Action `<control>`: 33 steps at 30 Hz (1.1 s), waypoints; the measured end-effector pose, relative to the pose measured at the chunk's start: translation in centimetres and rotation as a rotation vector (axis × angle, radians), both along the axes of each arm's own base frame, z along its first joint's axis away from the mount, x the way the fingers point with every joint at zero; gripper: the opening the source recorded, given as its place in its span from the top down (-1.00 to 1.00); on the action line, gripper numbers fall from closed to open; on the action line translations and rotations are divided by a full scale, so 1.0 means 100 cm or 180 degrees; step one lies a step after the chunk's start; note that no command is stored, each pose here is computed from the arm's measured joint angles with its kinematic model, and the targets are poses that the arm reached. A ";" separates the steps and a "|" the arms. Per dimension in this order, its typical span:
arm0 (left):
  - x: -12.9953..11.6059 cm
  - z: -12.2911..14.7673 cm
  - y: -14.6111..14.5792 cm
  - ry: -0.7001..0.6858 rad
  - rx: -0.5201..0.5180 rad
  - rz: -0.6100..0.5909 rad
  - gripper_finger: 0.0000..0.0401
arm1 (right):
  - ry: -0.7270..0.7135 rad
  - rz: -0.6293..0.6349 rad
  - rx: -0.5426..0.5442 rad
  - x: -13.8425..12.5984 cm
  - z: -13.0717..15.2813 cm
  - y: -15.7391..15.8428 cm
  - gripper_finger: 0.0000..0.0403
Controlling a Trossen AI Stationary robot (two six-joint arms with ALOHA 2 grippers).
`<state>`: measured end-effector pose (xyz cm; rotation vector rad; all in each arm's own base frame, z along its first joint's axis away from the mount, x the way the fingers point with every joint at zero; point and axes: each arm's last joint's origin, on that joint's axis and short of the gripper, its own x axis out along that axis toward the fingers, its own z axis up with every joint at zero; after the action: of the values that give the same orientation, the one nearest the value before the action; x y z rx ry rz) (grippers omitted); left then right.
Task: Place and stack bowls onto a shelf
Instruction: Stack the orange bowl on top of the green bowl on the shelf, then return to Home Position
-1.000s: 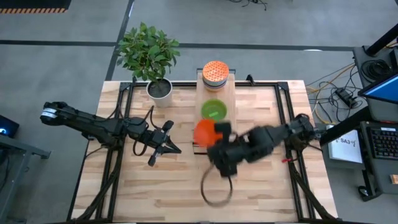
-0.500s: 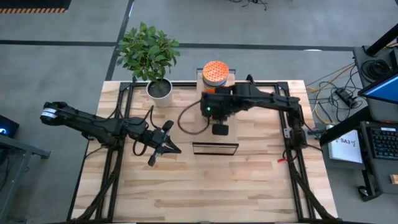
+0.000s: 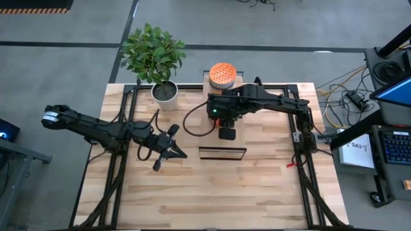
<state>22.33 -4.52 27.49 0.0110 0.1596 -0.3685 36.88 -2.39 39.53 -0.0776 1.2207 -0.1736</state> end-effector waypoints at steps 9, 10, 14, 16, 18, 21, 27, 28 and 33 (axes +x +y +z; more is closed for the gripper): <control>-0.023 0.021 0.002 0.0123 -0.0007 -0.0063 1.00 | -0.0587 0.0236 -0.0101 0.000 0.019 0.003 0.34; -0.027 0.023 0.001 0.0096 -0.0021 -0.0074 1.00 | -0.0662 0.0257 -0.0124 0.004 0.017 0.003 0.35; -0.042 0.028 0.002 -0.0051 -0.0084 -0.0108 1.00 | -0.0687 0.0236 -0.0152 0.015 -0.003 0.000 0.46; -0.048 0.028 0.002 -0.0092 -0.0095 -0.0127 1.00 | -0.0659 0.0200 -0.0139 0.016 -0.015 -0.001 0.55; -0.053 0.028 0.003 -0.0141 -0.0104 -0.0130 1.00 | -0.0700 0.0159 -0.0128 0.016 -0.023 -0.003 0.65; -0.057 0.027 0.004 -0.0172 -0.0110 -0.0127 1.00 | -0.0808 0.0154 -0.0131 0.014 -0.035 -0.003 0.80; -0.056 0.026 0.004 -0.0168 -0.0109 -0.0126 1.00 | -0.1512 0.0270 -0.0037 -0.001 -0.024 0.001 0.95; -0.056 0.026 0.004 -0.0159 -0.0107 -0.0126 1.00 | -0.1622 0.0322 0.0006 -0.006 -0.021 0.002 0.95; -0.060 0.020 0.005 0.0049 -0.0063 -0.0125 1.00 | -0.2131 0.0738 0.0211 -0.038 -0.033 0.012 0.96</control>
<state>16.32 -4.06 29.49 -0.0082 0.1712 -0.4093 33.10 -1.15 36.27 -0.0930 0.5424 0.0462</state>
